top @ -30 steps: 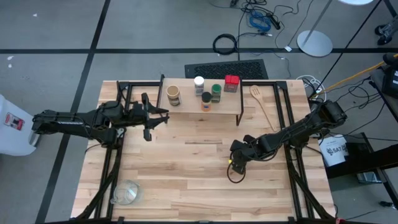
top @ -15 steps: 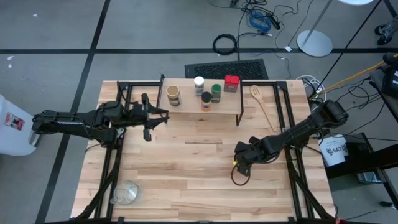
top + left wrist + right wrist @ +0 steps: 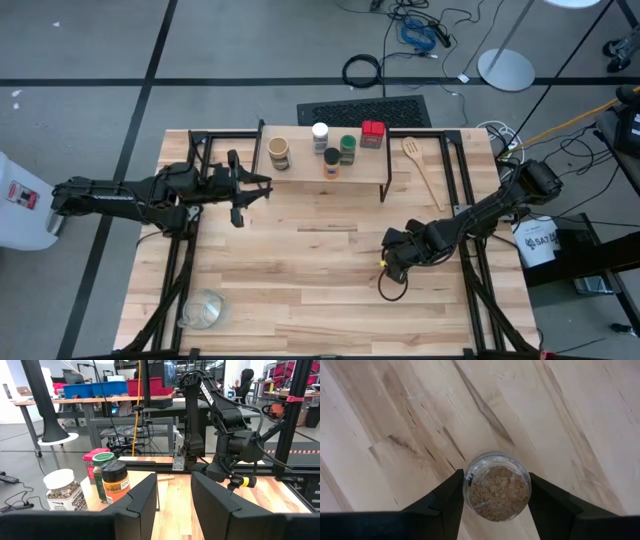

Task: Shelf spices
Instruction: Remove the brown seasoning bottle from the shelf

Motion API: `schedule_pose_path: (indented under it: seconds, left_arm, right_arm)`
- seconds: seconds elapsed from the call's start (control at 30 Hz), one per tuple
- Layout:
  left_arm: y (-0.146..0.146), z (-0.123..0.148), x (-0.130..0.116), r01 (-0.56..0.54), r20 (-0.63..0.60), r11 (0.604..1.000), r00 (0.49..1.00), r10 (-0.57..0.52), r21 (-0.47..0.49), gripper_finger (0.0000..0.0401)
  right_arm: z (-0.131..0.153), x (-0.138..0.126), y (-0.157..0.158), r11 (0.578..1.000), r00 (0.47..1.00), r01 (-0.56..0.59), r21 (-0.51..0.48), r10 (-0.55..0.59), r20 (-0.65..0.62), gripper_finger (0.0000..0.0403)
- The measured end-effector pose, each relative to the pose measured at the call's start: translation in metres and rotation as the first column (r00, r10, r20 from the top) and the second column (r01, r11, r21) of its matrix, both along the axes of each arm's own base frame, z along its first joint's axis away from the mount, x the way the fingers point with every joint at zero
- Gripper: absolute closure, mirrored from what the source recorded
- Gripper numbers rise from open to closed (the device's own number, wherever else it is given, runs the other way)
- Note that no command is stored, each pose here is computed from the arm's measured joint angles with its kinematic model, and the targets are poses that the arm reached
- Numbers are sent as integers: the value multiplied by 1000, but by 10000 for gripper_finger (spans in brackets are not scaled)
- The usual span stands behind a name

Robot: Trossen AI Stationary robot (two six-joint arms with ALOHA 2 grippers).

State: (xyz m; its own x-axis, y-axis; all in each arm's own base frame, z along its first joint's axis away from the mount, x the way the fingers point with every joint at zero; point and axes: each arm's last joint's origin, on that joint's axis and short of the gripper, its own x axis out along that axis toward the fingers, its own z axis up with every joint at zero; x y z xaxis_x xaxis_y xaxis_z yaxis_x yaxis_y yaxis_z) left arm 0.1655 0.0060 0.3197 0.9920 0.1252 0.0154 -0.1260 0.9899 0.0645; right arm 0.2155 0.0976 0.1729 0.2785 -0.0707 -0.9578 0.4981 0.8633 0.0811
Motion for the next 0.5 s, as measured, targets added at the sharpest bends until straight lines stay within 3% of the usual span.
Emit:
schedule_pose_path:
  seconds: [0.37,0.5]
  left_arm:
    - [0,0,0,-1,0,1000,1000,1,2,272]
    - [0,0,0,-2,-15,992,1000,4,124,272]
  right_arm:
    - [1,1,0,1000,1000,22,4,-22,9,215]
    - [1,1,0,1000,1000,23,5,-23,11,199]
